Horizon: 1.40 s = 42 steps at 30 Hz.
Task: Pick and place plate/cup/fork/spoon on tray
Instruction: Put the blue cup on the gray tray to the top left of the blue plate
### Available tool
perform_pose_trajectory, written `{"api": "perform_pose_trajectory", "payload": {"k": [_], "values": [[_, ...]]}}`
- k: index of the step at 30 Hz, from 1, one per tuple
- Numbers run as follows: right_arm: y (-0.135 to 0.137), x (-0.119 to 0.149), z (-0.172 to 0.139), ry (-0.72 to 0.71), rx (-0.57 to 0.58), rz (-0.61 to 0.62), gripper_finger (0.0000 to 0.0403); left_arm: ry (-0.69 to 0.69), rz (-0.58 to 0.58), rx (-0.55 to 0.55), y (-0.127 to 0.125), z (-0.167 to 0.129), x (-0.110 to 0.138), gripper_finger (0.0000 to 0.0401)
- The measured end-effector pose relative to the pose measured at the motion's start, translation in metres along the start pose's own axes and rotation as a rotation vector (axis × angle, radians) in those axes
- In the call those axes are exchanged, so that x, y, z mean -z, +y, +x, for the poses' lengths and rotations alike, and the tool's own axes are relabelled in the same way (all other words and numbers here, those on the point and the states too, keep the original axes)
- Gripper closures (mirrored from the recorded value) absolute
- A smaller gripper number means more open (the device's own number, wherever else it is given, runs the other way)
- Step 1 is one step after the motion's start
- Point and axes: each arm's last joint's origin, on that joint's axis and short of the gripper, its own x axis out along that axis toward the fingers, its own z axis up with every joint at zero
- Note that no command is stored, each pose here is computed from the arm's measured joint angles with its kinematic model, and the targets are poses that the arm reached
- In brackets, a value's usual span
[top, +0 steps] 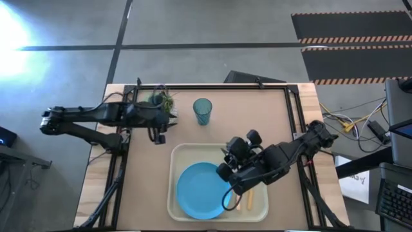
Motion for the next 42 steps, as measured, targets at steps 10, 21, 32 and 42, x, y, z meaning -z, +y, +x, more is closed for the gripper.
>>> {"api": "perform_pose_trajectory", "payload": {"k": [10, 21, 32, 42], "values": [[-0.007, -0.037, 0.003, -0.107, -0.031, -0.143, 0.0289, 0.180, 0.135, 0.017, -0.007, 0.061, -0.003, 0.0298], [-0.088, -0.090, -0.050, -0.273, 0.043, -0.264, 0.0284, 0.198, 0.015, 0.079, 0.009, 0.092, -0.027, 0.0298], [-0.141, -0.092, -0.089, -0.252, -0.042, -0.235, 0.0284, 0.101, -0.064, 0.063, 0.046, 0.099, -0.055, 0.0298], [-0.144, -0.089, -0.089, -0.216, -0.055, -0.266, 0.0284, 0.311, -0.045, 0.181, 0.050, 0.132, -0.055, 0.0298]]}}
